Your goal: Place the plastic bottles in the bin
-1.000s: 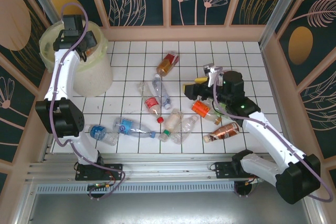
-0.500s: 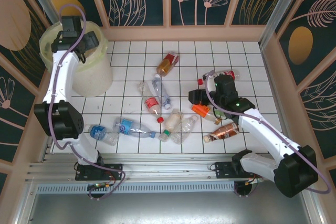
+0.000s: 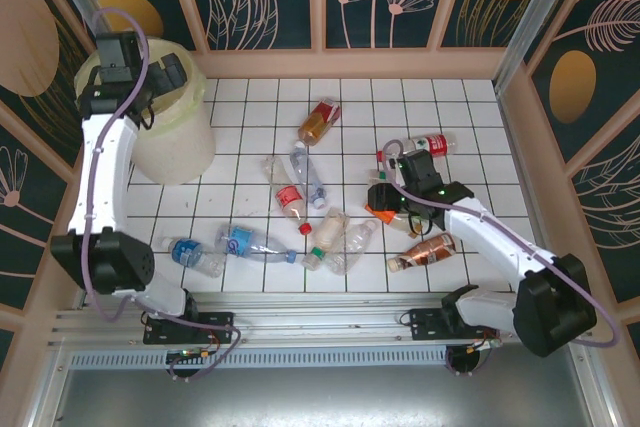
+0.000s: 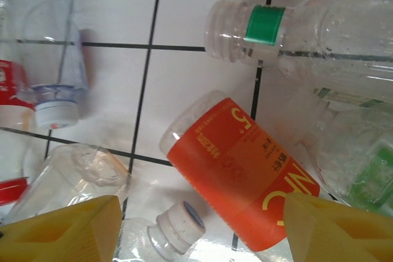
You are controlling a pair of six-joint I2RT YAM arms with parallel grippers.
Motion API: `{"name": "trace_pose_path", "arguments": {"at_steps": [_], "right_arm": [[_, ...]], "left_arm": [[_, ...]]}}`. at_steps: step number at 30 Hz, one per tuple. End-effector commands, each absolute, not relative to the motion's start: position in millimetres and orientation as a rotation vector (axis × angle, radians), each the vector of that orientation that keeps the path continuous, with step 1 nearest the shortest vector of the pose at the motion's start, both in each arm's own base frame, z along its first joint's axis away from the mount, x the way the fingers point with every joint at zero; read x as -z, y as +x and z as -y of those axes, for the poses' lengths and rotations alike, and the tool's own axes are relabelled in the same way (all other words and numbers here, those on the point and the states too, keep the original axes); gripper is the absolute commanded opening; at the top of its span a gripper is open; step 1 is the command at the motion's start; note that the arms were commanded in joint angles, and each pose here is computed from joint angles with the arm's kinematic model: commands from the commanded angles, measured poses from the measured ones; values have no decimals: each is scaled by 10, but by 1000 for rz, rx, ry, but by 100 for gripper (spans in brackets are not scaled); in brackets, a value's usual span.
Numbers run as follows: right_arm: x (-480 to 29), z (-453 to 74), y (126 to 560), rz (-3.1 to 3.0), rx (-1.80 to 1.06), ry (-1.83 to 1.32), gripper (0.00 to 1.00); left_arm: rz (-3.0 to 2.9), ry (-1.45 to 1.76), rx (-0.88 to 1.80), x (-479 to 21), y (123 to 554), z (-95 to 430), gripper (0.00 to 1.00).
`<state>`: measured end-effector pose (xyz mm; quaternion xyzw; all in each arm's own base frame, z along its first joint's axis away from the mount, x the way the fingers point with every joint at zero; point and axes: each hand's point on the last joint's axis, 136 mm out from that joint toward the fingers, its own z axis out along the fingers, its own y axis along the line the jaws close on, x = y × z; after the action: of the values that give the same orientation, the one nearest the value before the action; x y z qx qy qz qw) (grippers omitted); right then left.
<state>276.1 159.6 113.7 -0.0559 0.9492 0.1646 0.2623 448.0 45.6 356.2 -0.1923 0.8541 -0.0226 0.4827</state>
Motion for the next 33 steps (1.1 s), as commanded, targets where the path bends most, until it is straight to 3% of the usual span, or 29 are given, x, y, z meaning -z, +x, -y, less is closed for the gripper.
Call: {"name": "trace_pose_path", "arguments": {"at_steps": [1, 12, 33], "right_arm": [[-1116, -1604, 2803, -2591, -396, -187, 74], [-901, -1660, 2912, -2676, -296, -318, 74], [-561, -1743, 2933, -2744, -133, -427, 75]], "left_arm": [[-2005, -366, 163, -3867, 4328, -256, 99], [-1946, -10, 562, -3826, 3816, 911, 99], [-1905, 209, 859, -3600, 3493, 1847, 99]]}}
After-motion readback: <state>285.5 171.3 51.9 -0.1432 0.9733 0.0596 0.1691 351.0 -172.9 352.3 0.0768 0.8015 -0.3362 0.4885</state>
